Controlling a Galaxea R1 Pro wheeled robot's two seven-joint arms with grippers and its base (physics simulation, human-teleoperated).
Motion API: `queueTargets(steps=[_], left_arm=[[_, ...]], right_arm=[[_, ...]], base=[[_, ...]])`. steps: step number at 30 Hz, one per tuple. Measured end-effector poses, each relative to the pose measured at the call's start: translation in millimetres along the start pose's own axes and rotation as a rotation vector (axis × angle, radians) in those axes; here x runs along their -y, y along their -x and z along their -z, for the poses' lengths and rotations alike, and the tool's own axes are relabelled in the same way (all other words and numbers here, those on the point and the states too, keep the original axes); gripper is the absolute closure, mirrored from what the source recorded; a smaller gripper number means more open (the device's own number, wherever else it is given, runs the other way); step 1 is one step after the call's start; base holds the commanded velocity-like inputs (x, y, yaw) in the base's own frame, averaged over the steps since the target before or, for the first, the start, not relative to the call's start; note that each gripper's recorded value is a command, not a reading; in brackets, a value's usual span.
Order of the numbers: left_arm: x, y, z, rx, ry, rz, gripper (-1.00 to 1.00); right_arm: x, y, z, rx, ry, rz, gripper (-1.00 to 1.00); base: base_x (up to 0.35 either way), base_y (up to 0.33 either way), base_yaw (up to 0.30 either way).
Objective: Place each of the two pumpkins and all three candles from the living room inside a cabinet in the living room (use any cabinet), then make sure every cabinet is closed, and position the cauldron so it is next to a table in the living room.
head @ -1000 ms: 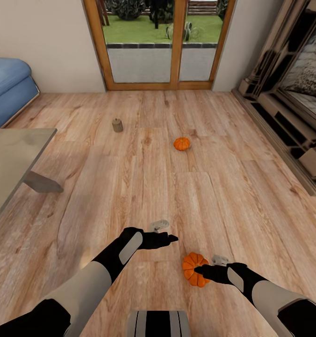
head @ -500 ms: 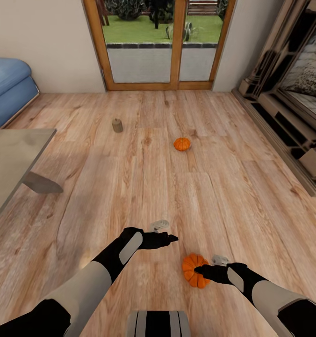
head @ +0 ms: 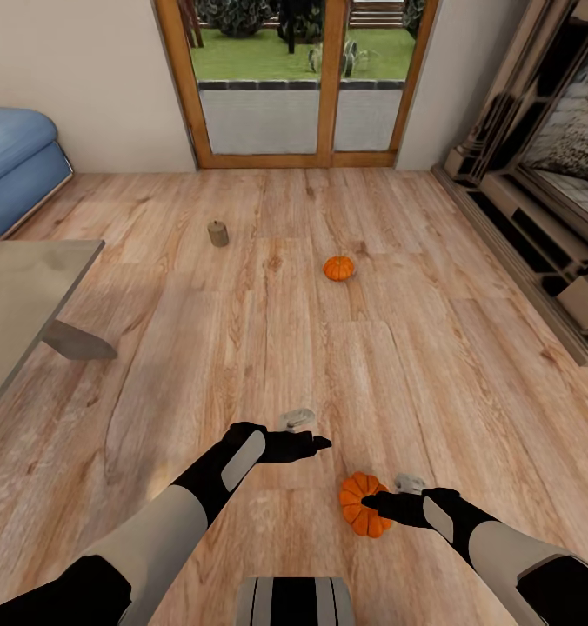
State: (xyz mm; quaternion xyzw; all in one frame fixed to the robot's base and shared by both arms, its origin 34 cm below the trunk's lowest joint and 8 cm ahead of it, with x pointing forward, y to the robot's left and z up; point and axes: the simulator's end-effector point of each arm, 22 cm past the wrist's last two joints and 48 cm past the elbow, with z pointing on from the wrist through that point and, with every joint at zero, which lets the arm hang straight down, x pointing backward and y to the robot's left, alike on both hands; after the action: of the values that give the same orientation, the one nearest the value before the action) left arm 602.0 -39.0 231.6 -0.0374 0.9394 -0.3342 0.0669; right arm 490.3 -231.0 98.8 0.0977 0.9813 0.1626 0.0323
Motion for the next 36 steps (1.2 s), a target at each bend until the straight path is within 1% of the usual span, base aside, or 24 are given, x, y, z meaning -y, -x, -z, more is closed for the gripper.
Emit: queueTargets(steps=[5, 6, 8, 15, 16, 36], left_arm=[[-5.7, -5.3, -6.2, -0.013, 0.002, 0.01, -1.0], [-7.1, -6.6, -7.6, -0.016, 0.002, 0.012, -1.0], [-9.8, -9.2, -10.5, -0.022, 0.003, 0.017, -1.0], [-9.6, -9.2, -10.5, -0.022, 0.003, 0.017, -1.0], [-9.6, -9.2, -10.5, -0.022, 0.003, 0.017, -1.0], [-9.7, -9.1, -10.5, -0.022, 0.003, 0.018, -1.0]], right_arm=[[3.8, -6.6, -6.0, -0.015, -0.005, -0.005, -1.0], [3.5, -8.1, -7.5, -0.018, -0.001, -0.014, -1.0], [1.2, -12.9, -10.4, -0.031, 0.014, -0.012, -1.0], [1.2, -12.9, -10.4, -0.031, 0.014, -0.012, -1.0], [1.2, -12.9, -10.4, -0.031, 0.014, -0.012, 1.0], [1.6, -12.4, -10.3, -0.029, 0.013, -0.016, 1.0]], base=[[0.0, 0.0, 0.0], [0.0, 0.0, 0.0], [0.0, 0.0, 0.0], [0.0, 0.0, 0.0], [0.0, 0.0, 0.0], [0.0, 0.0, 0.0]])
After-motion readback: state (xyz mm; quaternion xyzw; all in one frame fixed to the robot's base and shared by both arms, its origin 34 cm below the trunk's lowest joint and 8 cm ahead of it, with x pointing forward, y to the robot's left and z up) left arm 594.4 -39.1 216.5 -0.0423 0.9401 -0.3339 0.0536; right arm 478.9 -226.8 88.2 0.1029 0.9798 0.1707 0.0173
